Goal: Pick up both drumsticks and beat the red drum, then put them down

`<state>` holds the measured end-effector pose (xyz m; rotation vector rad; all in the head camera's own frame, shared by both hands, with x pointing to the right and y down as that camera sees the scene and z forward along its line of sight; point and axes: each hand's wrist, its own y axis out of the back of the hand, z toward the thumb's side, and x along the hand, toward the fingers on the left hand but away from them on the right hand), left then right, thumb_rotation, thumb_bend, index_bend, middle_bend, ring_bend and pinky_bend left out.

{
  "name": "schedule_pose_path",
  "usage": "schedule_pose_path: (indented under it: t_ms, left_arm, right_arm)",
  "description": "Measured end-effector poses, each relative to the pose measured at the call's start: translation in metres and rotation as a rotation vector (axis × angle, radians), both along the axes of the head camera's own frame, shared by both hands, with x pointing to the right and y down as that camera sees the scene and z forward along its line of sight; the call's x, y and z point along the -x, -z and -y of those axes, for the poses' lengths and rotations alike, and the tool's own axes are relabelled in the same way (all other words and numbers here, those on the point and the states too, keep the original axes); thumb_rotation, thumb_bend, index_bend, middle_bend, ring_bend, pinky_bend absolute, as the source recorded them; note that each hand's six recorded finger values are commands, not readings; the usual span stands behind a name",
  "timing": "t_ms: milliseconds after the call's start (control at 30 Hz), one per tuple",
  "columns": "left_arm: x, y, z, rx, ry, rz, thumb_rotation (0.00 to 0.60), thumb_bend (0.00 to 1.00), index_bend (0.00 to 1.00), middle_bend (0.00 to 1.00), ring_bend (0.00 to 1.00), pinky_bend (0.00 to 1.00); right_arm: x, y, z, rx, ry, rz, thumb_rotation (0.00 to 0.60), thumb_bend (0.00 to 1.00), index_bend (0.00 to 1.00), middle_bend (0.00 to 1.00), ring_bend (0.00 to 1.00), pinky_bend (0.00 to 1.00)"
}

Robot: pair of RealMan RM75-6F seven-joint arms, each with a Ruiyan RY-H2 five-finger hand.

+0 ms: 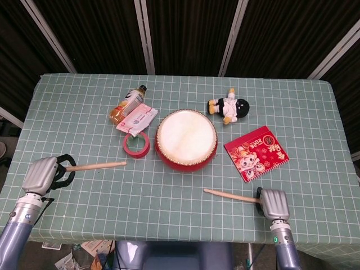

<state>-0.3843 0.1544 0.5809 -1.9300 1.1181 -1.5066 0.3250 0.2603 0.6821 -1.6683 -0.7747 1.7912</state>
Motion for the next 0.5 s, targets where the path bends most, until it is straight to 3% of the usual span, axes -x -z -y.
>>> schedule_pose_path:
  t_ms: [200,500]
  left_arm:
    - [-0.001,0.005,0.006,-0.009,-0.012,-0.005,0.600,0.61,0.74,1.00,1.00,1.00]
    - [-0.012,0.022,0.032,-0.057,-0.089,0.005,0.600,0.62,0.74,1.00,1.00,1.00]
  right_arm:
    - [0.006,0.030,0.016,-0.041,-0.038,0.101,0.600,0.90,1.00,1.00,1.00,1.00]
    - [-0.015,0.108,0.053,-0.116,-0.148,0.252,0.600,0.92,1.00,1.00,1.00,1.00]
